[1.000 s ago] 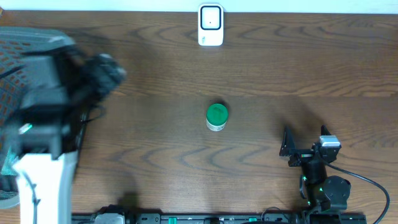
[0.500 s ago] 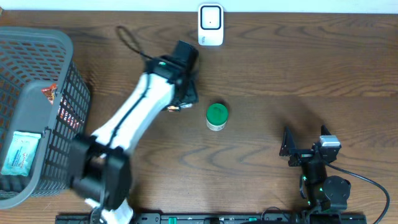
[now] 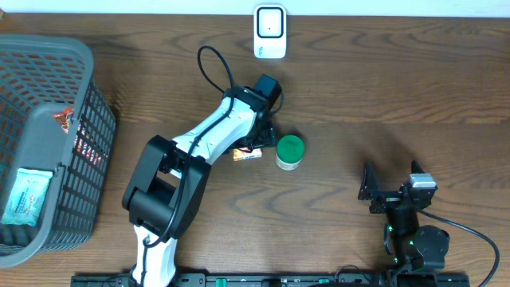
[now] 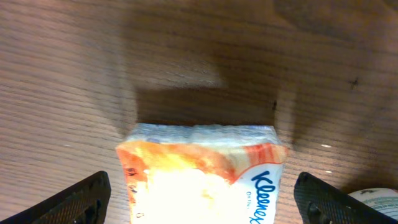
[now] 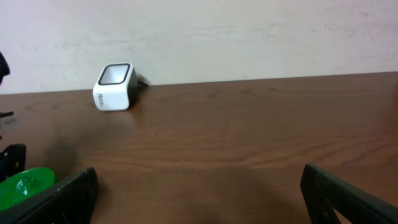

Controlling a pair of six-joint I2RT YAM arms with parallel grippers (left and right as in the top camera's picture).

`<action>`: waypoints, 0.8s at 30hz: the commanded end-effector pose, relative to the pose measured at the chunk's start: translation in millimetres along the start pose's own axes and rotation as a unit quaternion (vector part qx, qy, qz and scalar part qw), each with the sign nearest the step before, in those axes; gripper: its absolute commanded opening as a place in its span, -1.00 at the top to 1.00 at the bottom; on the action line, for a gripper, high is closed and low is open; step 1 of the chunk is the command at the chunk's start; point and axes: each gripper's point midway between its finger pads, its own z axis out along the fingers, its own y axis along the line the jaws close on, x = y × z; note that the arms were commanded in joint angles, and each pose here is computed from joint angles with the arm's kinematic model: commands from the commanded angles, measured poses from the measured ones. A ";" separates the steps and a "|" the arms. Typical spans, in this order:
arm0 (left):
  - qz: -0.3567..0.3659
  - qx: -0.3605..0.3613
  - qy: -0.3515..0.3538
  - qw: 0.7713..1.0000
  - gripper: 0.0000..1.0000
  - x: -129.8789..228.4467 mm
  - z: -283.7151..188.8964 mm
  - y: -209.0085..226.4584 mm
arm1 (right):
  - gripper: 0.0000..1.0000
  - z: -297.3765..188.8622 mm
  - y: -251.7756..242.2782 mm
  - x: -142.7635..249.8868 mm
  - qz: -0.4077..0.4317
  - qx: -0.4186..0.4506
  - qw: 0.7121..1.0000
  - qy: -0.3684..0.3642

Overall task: Scan the item barcode
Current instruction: 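Carry the tissue pack to the scanner and place it left of the jar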

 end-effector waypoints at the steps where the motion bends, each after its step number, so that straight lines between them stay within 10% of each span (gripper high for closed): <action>1: -0.002 0.030 -0.054 0.998 -0.91 -34.1 -53.5 14.8 | -0.99 -0.1 0.8 0.5 0.006 -0.002 1.000 0.000; 6: -0.023 0.085 -0.183 0.979 -0.92 -82.8 -188.3 67.2 | -0.99 -0.1 0.8 0.5 0.006 -0.002 1.000 0.000; 13: -0.185 0.090 -0.436 0.876 -0.92 -77.1 -389.6 239.5 | -0.98 -0.1 0.8 0.5 0.006 -0.002 1.000 0.000; 18: -0.354 -0.017 -0.437 0.827 -0.92 -24.8 -395.4 368.6 | -0.99 -0.1 0.8 0.5 0.006 -0.002 1.000 0.000; 24: -0.407 -0.005 -0.298 0.864 -0.92 -33.3 -304.3 397.6 | -0.98 -0.1 0.8 0.5 0.006 -0.002 1.000 0.000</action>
